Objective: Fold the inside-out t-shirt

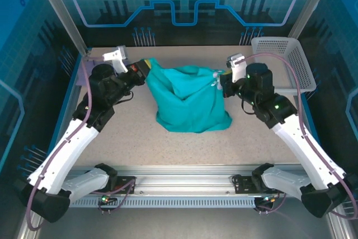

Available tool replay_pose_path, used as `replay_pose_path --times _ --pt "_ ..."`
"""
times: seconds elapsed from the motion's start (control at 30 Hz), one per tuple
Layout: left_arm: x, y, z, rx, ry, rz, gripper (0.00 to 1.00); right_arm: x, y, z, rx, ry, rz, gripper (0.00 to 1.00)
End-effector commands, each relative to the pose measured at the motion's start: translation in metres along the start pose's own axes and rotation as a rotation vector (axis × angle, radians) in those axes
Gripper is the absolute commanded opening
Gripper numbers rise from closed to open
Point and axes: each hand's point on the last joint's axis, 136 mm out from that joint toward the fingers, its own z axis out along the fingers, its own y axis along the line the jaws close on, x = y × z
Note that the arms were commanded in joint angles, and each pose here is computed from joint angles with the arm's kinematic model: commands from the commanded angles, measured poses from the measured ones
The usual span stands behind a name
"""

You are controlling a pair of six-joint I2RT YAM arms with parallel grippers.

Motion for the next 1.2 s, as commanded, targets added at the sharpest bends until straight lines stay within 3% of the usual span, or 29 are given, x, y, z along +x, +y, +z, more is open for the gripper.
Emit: replay_pose_path --times 0.0,0.17,0.33,0.47,0.57,0.67,0.73,1.03,1.17 --pt "0.038 0.054 0.012 -0.151 0.094 -0.036 0.00 0.023 0.036 0.019 -0.242 0.114 0.011 0.00" --pt "0.095 0.105 0.017 -0.252 0.244 0.001 0.07 0.049 0.058 0.050 -0.384 0.192 0.078 0.00" --pt "0.127 0.131 0.008 -0.302 0.359 0.132 0.25 0.071 0.070 0.077 -0.426 0.289 0.094 0.00" --pt "0.128 0.109 -0.012 -0.211 0.295 0.325 0.47 0.076 0.073 0.088 -0.433 0.326 0.096 0.00" --pt "0.138 0.075 -0.019 -0.051 0.280 0.414 0.56 0.076 0.074 0.092 -0.436 0.340 0.099 0.00" --pt "0.157 0.044 -0.017 0.112 0.317 0.443 0.60 0.075 0.074 0.094 -0.435 0.342 0.098 0.00" --pt "0.168 0.034 -0.012 0.148 0.349 0.493 0.63 0.075 0.074 0.093 -0.437 0.345 0.095 0.00" --pt "0.186 0.037 0.033 0.087 0.449 0.620 0.67 0.074 0.072 0.091 -0.427 0.350 0.084 0.00" --pt "0.197 0.041 0.051 0.085 0.492 0.618 0.63 0.073 0.072 0.092 -0.429 0.348 0.085 0.00"
